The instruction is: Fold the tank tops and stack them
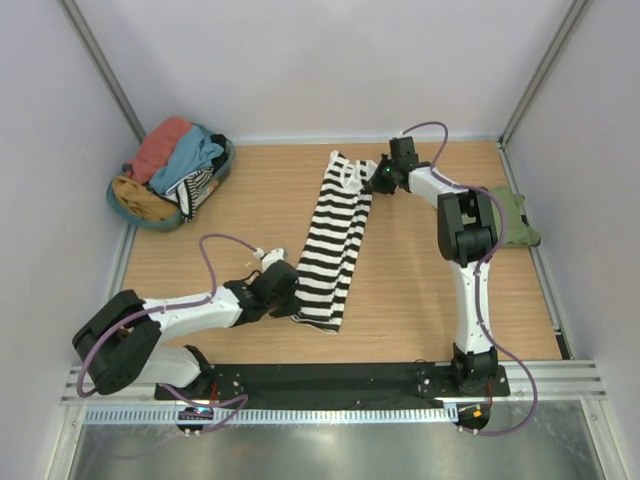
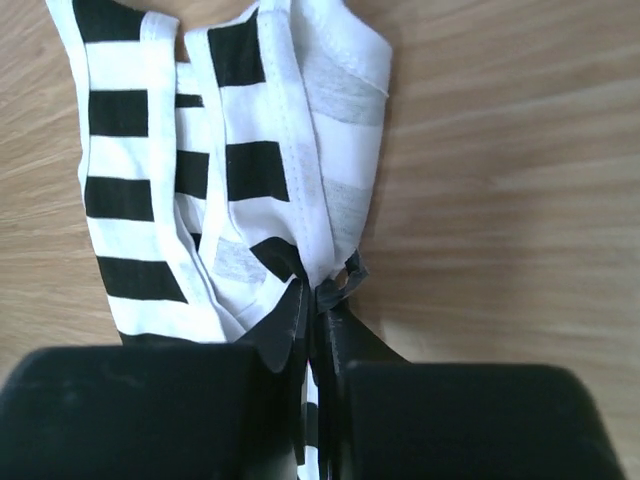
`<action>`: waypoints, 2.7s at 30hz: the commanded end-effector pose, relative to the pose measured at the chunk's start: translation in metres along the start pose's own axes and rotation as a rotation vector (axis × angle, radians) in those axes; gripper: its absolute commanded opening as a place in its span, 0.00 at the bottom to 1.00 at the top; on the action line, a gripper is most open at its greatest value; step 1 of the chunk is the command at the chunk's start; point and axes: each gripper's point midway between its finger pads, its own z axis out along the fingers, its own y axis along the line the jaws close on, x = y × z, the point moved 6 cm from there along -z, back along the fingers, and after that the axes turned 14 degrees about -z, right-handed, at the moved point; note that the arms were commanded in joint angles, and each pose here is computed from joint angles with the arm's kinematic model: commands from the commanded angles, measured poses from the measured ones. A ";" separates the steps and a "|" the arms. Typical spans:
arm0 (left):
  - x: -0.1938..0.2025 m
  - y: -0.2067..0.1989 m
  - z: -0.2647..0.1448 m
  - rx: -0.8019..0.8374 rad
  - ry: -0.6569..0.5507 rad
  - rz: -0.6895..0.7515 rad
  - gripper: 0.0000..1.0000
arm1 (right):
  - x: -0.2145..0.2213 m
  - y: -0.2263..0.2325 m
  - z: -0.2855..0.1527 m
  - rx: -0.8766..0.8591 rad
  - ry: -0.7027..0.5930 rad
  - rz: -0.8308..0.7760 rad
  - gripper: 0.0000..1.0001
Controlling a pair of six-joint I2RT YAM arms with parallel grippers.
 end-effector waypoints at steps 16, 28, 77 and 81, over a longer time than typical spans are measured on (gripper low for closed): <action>0.064 -0.005 -0.008 0.023 -0.008 -0.032 0.71 | -0.039 0.012 -0.024 -0.109 -0.031 -0.046 0.62; 0.065 0.001 -0.009 -0.034 0.023 0.038 0.50 | 0.107 0.003 -0.140 -0.081 0.079 -0.026 0.64; 0.027 -0.015 -0.038 0.067 -0.001 -0.016 0.57 | 0.318 0.037 -0.246 -0.227 0.420 -0.190 0.27; 0.036 -0.017 -0.026 0.060 0.051 -0.008 0.50 | 0.321 0.039 -0.248 -0.230 0.435 -0.206 0.15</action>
